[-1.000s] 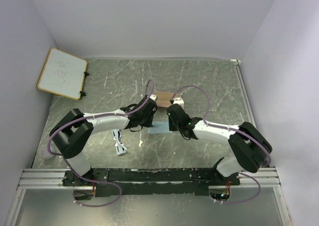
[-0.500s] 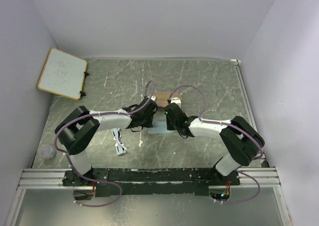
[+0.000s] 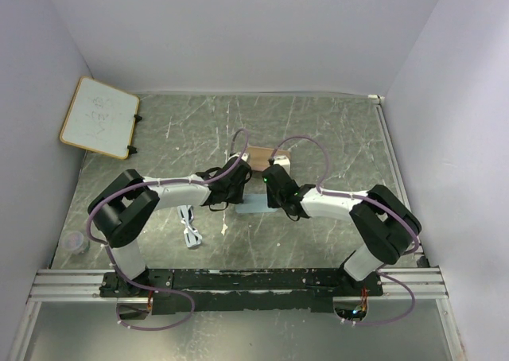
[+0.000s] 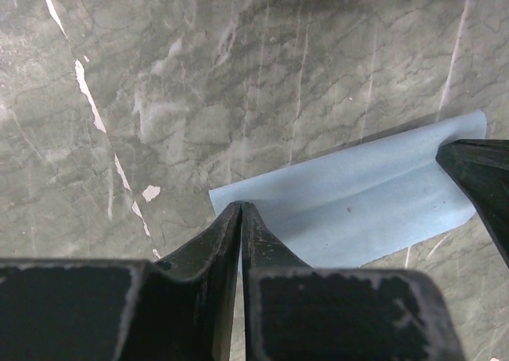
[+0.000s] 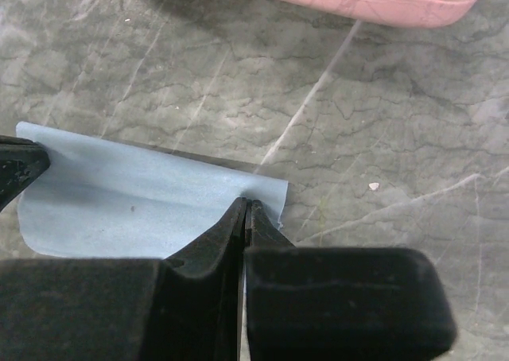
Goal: Organize the sunglasses
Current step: Adjust the glasses cleaning cloth at the center of the board.
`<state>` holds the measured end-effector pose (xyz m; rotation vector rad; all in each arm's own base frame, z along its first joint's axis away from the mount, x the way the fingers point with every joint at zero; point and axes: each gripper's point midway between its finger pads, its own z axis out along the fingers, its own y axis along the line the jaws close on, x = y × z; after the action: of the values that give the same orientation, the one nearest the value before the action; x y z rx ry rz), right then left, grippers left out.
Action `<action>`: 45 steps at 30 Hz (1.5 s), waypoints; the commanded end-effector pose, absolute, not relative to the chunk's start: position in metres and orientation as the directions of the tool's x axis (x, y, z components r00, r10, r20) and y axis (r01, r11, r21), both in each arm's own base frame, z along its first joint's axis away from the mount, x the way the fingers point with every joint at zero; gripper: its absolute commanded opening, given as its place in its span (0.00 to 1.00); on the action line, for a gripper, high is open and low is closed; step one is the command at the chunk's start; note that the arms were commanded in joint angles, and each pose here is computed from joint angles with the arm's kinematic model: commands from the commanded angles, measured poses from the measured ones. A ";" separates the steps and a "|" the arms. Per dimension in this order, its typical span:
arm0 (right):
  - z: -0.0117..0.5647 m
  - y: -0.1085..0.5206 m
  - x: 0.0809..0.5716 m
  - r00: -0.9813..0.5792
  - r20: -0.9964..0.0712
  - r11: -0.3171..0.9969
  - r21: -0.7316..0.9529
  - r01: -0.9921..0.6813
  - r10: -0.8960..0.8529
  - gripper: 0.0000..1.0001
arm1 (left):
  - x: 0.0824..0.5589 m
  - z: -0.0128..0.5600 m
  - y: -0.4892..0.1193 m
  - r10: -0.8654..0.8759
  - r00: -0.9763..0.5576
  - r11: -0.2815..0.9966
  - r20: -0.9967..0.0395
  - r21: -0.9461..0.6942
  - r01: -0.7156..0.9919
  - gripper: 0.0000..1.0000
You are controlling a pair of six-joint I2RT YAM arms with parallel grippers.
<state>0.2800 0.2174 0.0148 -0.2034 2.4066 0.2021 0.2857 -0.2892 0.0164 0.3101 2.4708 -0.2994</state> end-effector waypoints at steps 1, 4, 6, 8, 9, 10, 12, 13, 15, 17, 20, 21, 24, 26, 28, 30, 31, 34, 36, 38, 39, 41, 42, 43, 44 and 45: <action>0.010 0.198 0.284 -0.753 -0.652 0.991 0.009 -0.131 -0.094 0.00 | 0.280 -0.004 -0.268 0.172 -0.809 0.964 -0.562 -0.075 0.256 0.16; 0.008 0.189 0.286 -0.756 -0.649 0.995 -0.022 -0.101 -0.091 0.00 | 0.280 -0.004 -0.270 0.172 -0.808 0.962 -0.564 -0.080 0.260 0.16; 0.006 0.184 0.286 -0.758 -0.646 0.996 -0.036 -0.083 -0.087 0.00 | 0.280 -0.004 -0.270 0.172 -0.807 0.962 -0.565 -0.080 0.260 0.16; 0.006 0.181 0.288 -0.757 -0.648 0.996 -0.050 -0.072 -0.088 0.00 | 0.280 -0.005 -0.270 0.171 -0.808 0.962 -0.564 -0.080 0.260 0.16; 0.005 0.179 0.288 -0.758 -0.646 0.996 -0.053 -0.068 -0.086 0.00 | 0.280 -0.005 -0.270 0.173 -0.807 0.962 -0.564 -0.080 0.262 0.16; 0.005 0.181 0.288 -0.758 -0.646 0.996 -0.047 -0.072 -0.086 0.00 | 0.280 -0.006 -0.270 0.172 -0.808 0.961 -0.563 -0.083 0.262 0.16; 0.009 0.185 0.288 -0.752 -0.654 0.996 -0.024 -0.084 -0.079 0.00 | 0.279 -0.007 -0.271 0.172 -0.810 0.960 -0.560 -0.089 0.265 0.16; 0.013 0.187 0.289 -0.744 -0.664 0.996 -0.009 -0.091 -0.074 0.00 | 0.279 -0.007 -0.272 0.175 -0.809 0.959 -0.561 -0.089 0.270 0.16; 0.022 0.191 0.290 -0.728 -0.683 0.994 0.022 -0.103 -0.060 0.00 | 0.280 -0.004 -0.272 0.173 -0.806 0.959 -0.565 -0.091 0.270 0.16; 0.032 0.192 0.291 -0.710 -0.702 0.993 0.038 -0.112 -0.053 0.00 | 0.281 0.002 -0.274 0.171 -0.800 0.957 -0.575 -0.094 0.273 0.18; 0.042 0.192 0.292 -0.698 -0.714 0.992 0.037 -0.121 -0.058 0.06 | 0.287 0.022 -0.276 0.154 -0.778 0.956 -0.610 -0.105 0.272 0.21; 0.045 0.193 0.293 -0.694 -0.717 0.991 0.042 -0.124 -0.057 0.09 | 0.288 0.030 -0.277 0.146 -0.771 0.956 -0.620 -0.111 0.270 0.22; 0.051 0.196 0.291 -0.693 -0.718 0.988 0.053 -0.145 -0.063 0.13 | 0.290 0.052 -0.277 0.116 -0.754 0.958 -0.647 -0.127 0.256 0.25; 0.052 0.196 0.290 -0.698 -0.713 0.987 0.051 -0.151 -0.070 0.14 | 0.290 0.060 -0.272 0.098 -0.753 0.964 -0.651 -0.125 0.233 0.30; 0.052 0.195 0.288 -0.699 -0.712 0.986 0.054 -0.157 -0.073 0.16 | 0.286 0.061 -0.268 0.089 -0.759 0.966 -0.645 -0.129 0.223 0.31; 0.049 0.196 0.285 -0.699 -0.711 0.984 0.065 -0.165 -0.070 0.17 | 0.281 0.058 -0.268 0.072 -0.772 0.965 -0.632 -0.150 0.213 0.31; 0.048 0.197 0.284 -0.701 -0.710 0.984 0.069 -0.167 -0.069 0.17 | 0.278 0.058 -0.269 0.067 -0.776 0.963 -0.627 -0.163 0.216 0.32; 0.043 0.199 0.282 -0.707 -0.704 0.981 0.087 -0.175 -0.064 0.19 | 0.273 0.053 -0.271 0.034 -0.795 0.962 -0.605 -0.195 0.190 0.33; 0.041 0.201 0.281 -0.708 -0.704 0.978 0.097 -0.185 -0.064 0.19 | 0.271 0.048 -0.271 0.025 -0.810 0.964 -0.586 -0.200 0.175 0.32; 0.042 0.202 0.281 -0.705 -0.706 0.977 0.100 -0.188 -0.063 0.20 | 0.269 0.043 -0.271 0.014 -0.824 0.968 -0.567 -0.199 0.154 0.33; 0.042 0.202 0.282 -0.701 -0.710 0.977 0.100 -0.190 -0.064 0.20 | 0.267 0.041 -0.270 0.007 -0.829 0.969 -0.559 -0.202 0.144 0.33; 0.043 0.203 0.283 -0.697 -0.715 0.976 0.103 -0.194 -0.063 0.20 | 0.265 0.037 -0.270 -0.014 -0.839 0.969 -0.544 -0.214 0.122 0.35; 0.044 0.203 0.283 -0.693 -0.718 0.976 0.103 -0.193 -0.061 0.20 | 0.264 0.036 -0.271 -0.027 -0.843 0.968 -0.537 -0.224 0.111 0.36; 0.044 0.203 0.283 -0.692 -0.720 0.975 0.106 -0.194 -0.059 0.20 | 0.262 0.034 -0.271 -0.040 -0.847 0.967 -0.530 -0.233 0.100 0.36; 0.045 0.203 0.283 -0.689 -0.722 0.974 0.109 -0.197 -0.058 0.20 | 0.262 0.033 -0.272 -0.051 -0.850 0.966 -0.524 -0.241 0.091 0.37; 0.046 0.203 0.283 -0.686 -0.725 0.974 0.113 -0.199 -0.056 0.21 | 0.261 0.031 -0.273 -0.059 -0.855 0.966 -0.515 -0.245 0.081 0.38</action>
<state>0.2787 0.2012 0.0359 -0.1824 2.3693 0.1989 0.2696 -0.2723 0.0423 0.0934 2.5156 -0.3263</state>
